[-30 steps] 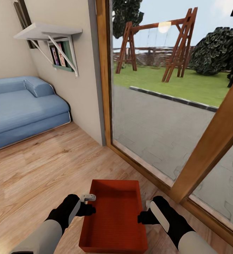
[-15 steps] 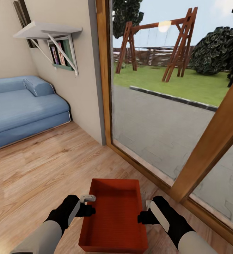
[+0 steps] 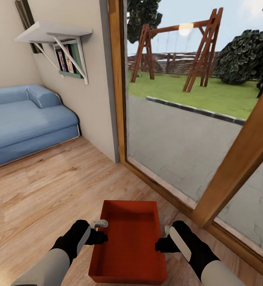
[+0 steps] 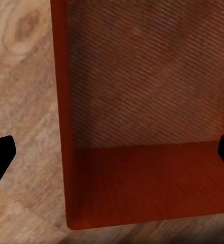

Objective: Move the two storage containers from the living room to the garage. In the garage, place one container on the floor and stack the other container on top of it (either order is fine).

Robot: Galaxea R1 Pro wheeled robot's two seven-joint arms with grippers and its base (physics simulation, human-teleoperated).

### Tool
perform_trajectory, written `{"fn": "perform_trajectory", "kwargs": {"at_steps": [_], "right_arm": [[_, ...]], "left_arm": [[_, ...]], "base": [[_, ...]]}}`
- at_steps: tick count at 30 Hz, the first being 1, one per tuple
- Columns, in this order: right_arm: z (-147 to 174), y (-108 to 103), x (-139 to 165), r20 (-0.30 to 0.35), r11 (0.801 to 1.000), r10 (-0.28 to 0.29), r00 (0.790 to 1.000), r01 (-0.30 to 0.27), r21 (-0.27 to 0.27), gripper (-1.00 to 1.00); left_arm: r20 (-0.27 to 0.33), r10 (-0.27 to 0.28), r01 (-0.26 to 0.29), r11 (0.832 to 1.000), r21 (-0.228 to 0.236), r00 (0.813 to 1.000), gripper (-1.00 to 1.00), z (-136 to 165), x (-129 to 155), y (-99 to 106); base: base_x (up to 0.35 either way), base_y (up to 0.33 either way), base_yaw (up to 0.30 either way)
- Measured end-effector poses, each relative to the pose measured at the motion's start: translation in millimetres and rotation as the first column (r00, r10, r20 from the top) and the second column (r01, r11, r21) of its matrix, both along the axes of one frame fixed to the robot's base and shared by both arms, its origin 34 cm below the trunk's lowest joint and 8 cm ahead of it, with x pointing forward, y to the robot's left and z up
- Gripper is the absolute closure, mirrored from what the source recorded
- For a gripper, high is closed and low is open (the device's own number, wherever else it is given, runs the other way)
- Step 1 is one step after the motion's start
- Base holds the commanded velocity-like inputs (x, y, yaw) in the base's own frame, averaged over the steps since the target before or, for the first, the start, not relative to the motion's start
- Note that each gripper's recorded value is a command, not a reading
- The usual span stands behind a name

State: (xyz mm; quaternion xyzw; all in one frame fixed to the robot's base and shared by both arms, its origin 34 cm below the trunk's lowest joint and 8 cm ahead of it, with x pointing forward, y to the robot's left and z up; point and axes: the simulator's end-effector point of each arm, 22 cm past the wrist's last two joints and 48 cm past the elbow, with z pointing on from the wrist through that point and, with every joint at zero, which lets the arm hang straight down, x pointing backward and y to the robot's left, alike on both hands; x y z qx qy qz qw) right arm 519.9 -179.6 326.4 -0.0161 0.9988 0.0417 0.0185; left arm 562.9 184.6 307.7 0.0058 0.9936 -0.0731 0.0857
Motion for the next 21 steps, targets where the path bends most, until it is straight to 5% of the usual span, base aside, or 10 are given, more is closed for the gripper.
{"fn": "perform_trajectory", "kwargs": {"at_steps": [21], "right_arm": [[-11.1, 0.1, -2.8, 0.000, 1.000, 0.000, 1.000, 0.000, 0.000, -1.00]], "left_arm": [[0.000, 0.001, -0.001, 1.000, -0.001, 1.000, -1.00, -11.0, -2.6, -0.1]], "base": [[0.000, 0.000, 0.000]]}}
